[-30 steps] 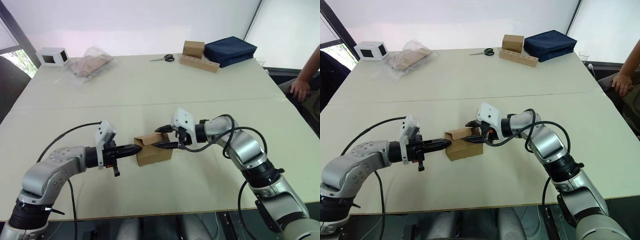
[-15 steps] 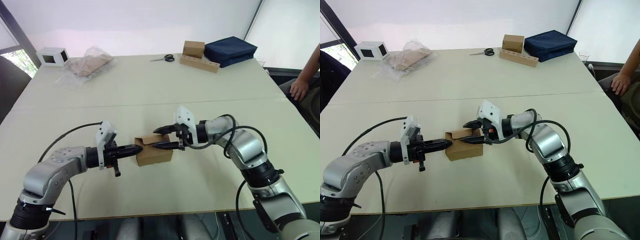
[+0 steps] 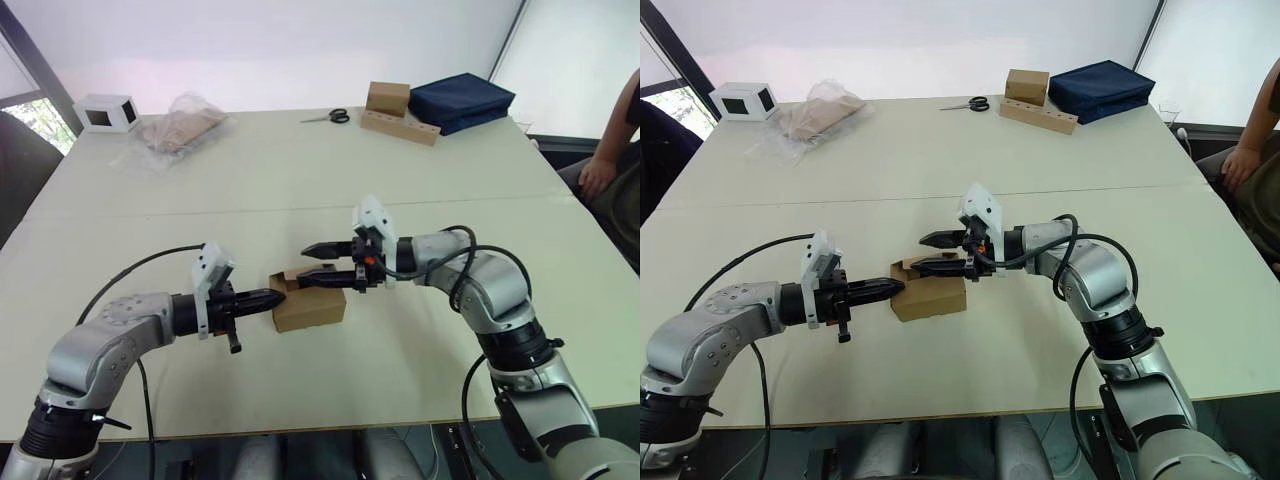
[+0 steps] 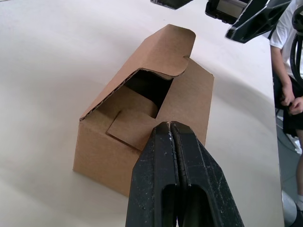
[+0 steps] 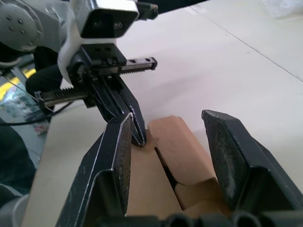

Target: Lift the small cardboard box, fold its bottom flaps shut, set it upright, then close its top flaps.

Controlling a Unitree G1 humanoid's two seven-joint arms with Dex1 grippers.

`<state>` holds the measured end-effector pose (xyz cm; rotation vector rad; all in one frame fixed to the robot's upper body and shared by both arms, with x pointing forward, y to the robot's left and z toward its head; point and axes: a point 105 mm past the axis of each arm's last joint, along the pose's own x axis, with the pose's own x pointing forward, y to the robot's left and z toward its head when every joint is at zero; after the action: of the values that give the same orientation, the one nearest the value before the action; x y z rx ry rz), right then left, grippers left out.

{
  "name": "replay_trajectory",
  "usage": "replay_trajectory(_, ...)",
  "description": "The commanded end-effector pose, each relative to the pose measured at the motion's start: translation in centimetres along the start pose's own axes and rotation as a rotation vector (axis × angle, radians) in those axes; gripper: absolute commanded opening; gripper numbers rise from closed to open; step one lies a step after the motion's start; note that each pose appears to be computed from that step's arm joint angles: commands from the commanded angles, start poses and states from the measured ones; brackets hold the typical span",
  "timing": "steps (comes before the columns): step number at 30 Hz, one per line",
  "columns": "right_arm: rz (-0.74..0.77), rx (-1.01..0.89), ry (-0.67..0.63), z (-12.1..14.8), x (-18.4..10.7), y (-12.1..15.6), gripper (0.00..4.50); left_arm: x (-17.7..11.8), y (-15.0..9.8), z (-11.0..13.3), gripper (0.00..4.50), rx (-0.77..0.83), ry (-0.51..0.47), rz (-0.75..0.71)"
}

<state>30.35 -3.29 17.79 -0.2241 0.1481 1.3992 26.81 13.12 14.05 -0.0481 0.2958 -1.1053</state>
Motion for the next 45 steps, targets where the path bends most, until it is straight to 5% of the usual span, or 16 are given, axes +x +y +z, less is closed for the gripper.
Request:
replay_trajectory(1,-0.015,-0.067,0.038,-0.1,0.2,-0.1,2.38,-0.1,0.1,0.4,0.00,0.020,-0.012,0.007)
replay_trajectory(14,-0.045,-0.067,0.109,-1.5,0.5,-0.7,2.38,0.0,0.0,0.3,0.00,0.016,-0.015,0.014)
replay_trajectory(23,-0.113,-0.245,0.169,-1.9,0.5,-1.9,2.38,0.0,0.0,0.2,0.00,0.011,-0.017,0.014)
replay_trajectory(39,-0.025,-0.105,0.092,-1.9,0.5,-0.2,2.38,-0.1,0.4,0.5,0.00,0.023,-0.021,0.029)
replay_trajectory(45,-0.024,-0.080,0.090,-2.0,0.3,0.1,2.38,-0.8,0.8,2.7,0.00,-0.007,-0.124,0.037)
